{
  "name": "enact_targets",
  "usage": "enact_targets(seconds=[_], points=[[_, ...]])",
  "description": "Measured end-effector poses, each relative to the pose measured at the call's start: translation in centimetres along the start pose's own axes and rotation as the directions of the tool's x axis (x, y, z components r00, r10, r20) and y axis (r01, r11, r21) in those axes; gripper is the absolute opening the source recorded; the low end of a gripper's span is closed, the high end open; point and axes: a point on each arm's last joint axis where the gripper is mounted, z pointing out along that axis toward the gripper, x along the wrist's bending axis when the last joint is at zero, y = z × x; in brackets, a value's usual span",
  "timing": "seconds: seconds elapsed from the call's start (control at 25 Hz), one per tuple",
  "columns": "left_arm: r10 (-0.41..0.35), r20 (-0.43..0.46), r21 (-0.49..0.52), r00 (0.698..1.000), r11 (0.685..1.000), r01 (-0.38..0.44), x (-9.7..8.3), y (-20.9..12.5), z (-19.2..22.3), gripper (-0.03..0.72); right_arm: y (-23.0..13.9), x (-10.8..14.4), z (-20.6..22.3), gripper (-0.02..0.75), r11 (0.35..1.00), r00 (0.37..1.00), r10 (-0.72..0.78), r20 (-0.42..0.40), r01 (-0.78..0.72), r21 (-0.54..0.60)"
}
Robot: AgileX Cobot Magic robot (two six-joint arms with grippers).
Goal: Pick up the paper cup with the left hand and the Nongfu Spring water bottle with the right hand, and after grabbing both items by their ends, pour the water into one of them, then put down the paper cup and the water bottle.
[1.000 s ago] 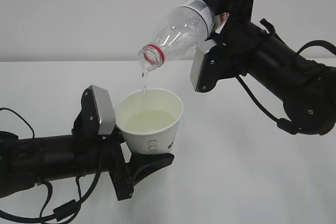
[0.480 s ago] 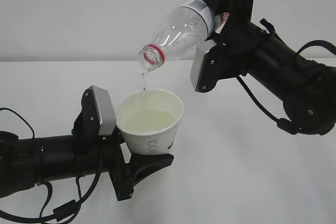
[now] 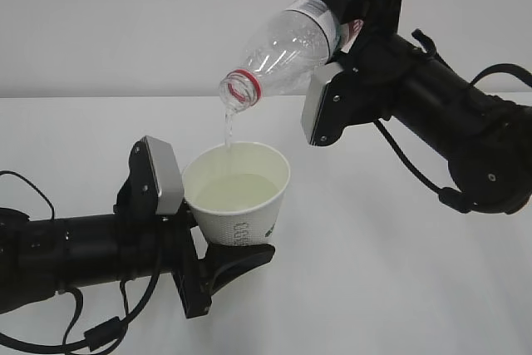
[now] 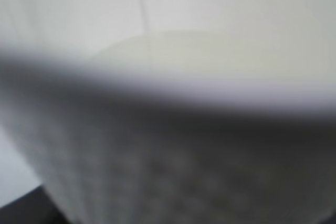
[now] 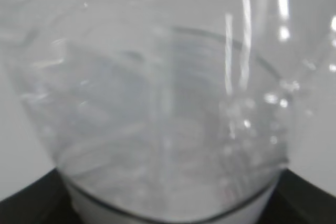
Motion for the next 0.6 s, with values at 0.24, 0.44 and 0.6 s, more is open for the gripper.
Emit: enact_targets(seconds=[0.24, 0.44, 0.6], points=[[-0.004, -0.008, -0.001, 1.0, 1.0, 0.004, 0.08, 0.01, 0.0, 0.51, 0.0, 0.0, 0.0, 0.524, 1.0, 1.0, 0.0, 0.0, 0.0, 0.0], [-0.007, -0.015, -0.002, 1.0, 1.0, 0.007, 0.13, 0.02, 0.0, 0.51, 0.0, 0.0, 0.0, 0.524, 1.0, 1.0, -0.002, 0.0, 0.002, 0.0], [-0.01, -0.021, -0.002, 1.0, 1.0, 0.01, 0.19, 0.01, 0.0, 0.51, -0.01, 0.0, 0.0, 0.524, 1.0, 1.0, -0.003, 0.0, 0.003, 0.001]])
